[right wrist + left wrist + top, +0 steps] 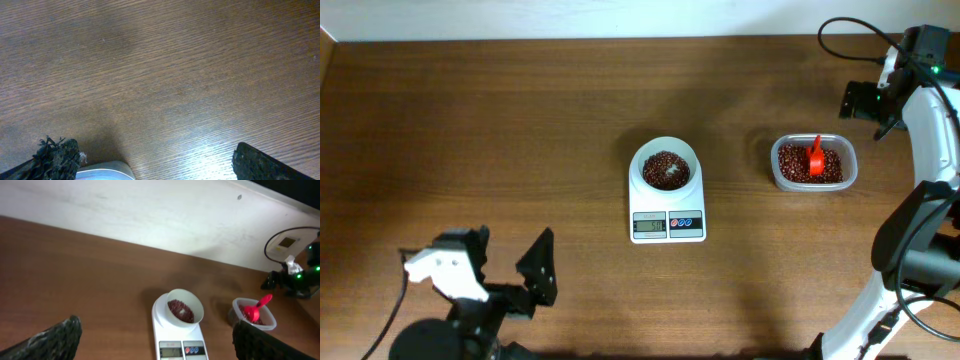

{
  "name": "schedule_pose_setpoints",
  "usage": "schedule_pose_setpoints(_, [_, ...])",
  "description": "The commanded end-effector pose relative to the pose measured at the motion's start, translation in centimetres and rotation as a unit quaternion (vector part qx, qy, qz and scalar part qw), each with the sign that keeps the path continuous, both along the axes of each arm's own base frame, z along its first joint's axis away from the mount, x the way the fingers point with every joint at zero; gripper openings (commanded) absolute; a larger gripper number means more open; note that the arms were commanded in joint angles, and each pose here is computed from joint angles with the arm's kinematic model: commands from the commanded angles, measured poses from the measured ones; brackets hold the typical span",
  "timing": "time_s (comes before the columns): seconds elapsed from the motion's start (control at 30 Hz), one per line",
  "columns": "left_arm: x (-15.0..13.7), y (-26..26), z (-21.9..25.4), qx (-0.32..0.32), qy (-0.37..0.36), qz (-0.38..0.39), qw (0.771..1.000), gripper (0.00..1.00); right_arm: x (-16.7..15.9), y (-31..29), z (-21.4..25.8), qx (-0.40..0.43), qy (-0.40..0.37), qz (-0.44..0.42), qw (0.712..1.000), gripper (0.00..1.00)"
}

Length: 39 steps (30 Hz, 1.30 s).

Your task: Scoop item into bowl and weigh 50g on scale

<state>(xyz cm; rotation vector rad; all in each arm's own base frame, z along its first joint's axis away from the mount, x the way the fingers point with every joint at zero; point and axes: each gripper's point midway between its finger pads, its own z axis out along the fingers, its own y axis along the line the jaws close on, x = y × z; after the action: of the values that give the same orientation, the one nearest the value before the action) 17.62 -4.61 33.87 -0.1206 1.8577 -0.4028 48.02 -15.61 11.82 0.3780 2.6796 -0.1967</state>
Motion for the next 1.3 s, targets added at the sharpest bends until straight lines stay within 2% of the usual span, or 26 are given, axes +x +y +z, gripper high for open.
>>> schedule_pose_setpoints(0.0, [0.3,0.6,-1.6,-0.029,-0.044,0.021,0.998,0.99,-0.1,-0.1,-0.6,-0.001,0.006,-0.004,1.0,0.99])
schedule_pose_setpoints(0.27, [2.4,-0.6,-4.8,-0.116,-0.185,0.021,0.976,0.99,-0.1,-0.1,-0.6,-0.001,0.006,-0.004,1.0,0.99])
schedule_pose_setpoints(0.53, [4.3,-2.3,-7.9,-0.169,-0.271,0.003,0.948,0.99,-0.1,-0.1,-0.6,-0.001,0.006,-0.004,1.0,0.99])
schedule_pose_setpoints(0.6, [4.6,-2.4,-9.0,-0.153,-0.252,0.005,0.956,0.99,-0.1,-0.1,-0.6,-0.001,0.006,-0.004,1.0,0.99])
schedule_pose_setpoints(0.7, [5.6,-1.7,-12.1,-0.049,-0.213,0.025,0.976,0.99,-0.1,-0.1,-0.6,-0.001,0.006,-0.004,1.0,0.99])
schedule_pose_setpoints(0.8, [6.4,0.0,-15.5,0.046,-0.161,0.055,0.984,0.99,-0.1,-0.1,-0.6,-0.001,0.006,-0.004,1.0,0.99])
schedule_pose_setpoints(0.87, [6.5,1.2,-17.7,0.108,-0.123,0.067,0.984,0.99,-0.1,-0.1,-0.6,-0.001,0.006,-0.004,1.0,0.99])
schedule_pose_setpoints(0.9, [6.7,1.7,-17.6,0.162,-0.129,0.063,0.976,0.99,-0.1,-0.1,-0.6,-0.001,0.006,-0.004,1.0,0.99])
schedule_pose_setpoints(0.93, [6.7,2.4,-17.6,0.189,-0.13,0.07,0.971,0.99,-0.1,-0.1,-0.6,-0.001,0.006,-0.004,1.0,0.99])
schedule_pose_setpoints(1.03, [6.8,4.7,-17.6,0.225,-0.121,0.111,0.96,0.99,-0.1,-0.1,-0.6,-0.001,0.006,-0.004,1.0,0.99])
schedule_pose_setpoints(1.27, [6.8,6.0,-17.7,0.228,-0.114,0.137,0.957,0.99,-0.1,-0.1,-0.6,-0.001,0.006,-0.004,1.0,0.99])
